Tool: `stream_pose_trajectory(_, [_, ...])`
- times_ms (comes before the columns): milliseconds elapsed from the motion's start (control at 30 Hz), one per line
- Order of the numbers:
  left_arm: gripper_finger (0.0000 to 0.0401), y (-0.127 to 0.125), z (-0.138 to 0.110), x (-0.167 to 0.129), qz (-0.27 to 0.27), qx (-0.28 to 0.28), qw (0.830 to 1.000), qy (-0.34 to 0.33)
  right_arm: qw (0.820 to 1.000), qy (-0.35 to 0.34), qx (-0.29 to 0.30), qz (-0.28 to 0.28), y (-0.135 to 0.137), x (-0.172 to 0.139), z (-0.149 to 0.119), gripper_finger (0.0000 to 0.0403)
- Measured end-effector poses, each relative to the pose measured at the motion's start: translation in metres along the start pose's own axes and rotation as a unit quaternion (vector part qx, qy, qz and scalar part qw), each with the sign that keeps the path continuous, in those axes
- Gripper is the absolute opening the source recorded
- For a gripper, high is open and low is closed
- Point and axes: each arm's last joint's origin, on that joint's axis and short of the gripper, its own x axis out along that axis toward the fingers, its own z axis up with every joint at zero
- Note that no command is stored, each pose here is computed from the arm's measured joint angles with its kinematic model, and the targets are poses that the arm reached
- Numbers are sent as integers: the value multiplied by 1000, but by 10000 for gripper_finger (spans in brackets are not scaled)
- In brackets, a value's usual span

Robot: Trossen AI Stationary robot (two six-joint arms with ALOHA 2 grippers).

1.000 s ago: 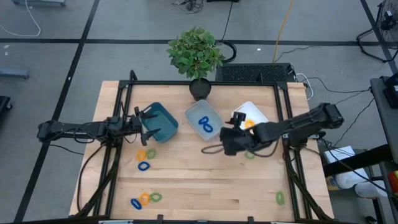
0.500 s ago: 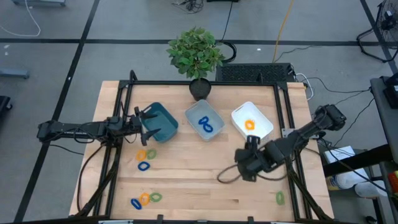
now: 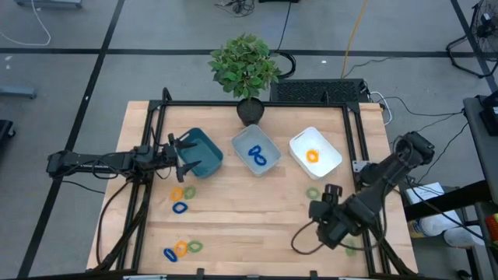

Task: Sort spring keychains
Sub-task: Put the bottom yellow spring keychain into the white bin

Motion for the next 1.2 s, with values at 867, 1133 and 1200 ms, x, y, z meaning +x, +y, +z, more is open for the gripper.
stream_pose_trajectory(867, [335, 0, 0, 0, 0, 0, 1000, 0, 917, -384, -104, -45, 0, -14, 94, 263])
stream_pose_trajectory(1133, [335, 0, 0, 0, 0, 0, 1000, 0, 875, -472, -110, -20, -36, -15, 150, 263])
stream_pose_trajectory(1200, [335, 0, 0, 0, 0, 0, 1000, 0, 864, -490, -114, -5, -45, -13, 162, 263])
